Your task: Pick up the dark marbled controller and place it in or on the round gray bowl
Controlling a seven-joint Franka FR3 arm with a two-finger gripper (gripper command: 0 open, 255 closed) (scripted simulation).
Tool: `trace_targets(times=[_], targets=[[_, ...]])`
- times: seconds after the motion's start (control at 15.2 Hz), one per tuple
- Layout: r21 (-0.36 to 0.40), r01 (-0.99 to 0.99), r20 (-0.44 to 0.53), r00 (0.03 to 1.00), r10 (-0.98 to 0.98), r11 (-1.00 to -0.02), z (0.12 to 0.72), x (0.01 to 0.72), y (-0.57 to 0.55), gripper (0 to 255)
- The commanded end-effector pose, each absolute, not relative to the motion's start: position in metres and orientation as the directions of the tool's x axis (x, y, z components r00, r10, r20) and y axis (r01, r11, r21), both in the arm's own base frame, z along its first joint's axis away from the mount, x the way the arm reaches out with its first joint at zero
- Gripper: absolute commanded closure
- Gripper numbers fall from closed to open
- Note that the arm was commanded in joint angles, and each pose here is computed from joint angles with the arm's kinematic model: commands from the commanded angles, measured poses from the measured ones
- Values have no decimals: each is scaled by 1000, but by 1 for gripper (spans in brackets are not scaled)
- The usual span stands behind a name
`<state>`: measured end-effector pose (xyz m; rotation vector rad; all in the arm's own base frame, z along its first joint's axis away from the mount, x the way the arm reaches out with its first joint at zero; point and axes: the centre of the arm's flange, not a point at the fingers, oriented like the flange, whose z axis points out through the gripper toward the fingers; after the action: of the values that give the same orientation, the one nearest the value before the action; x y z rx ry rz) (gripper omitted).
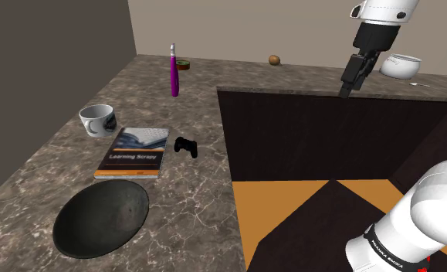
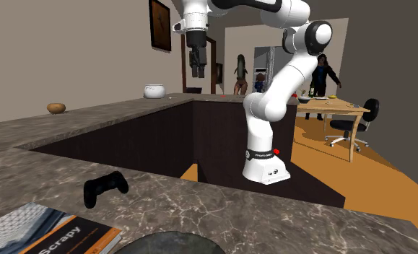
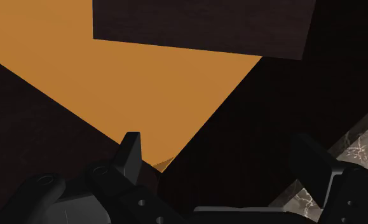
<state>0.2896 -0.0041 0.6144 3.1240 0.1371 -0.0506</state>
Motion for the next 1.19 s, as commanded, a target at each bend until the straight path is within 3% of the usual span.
trace_targets(times=[0.0, 1.12], targets=[[13, 88, -33, 996, 87, -996, 614, 290, -4, 0], [-71, 103, -29, 994, 106, -992, 522, 427, 135, 0]])
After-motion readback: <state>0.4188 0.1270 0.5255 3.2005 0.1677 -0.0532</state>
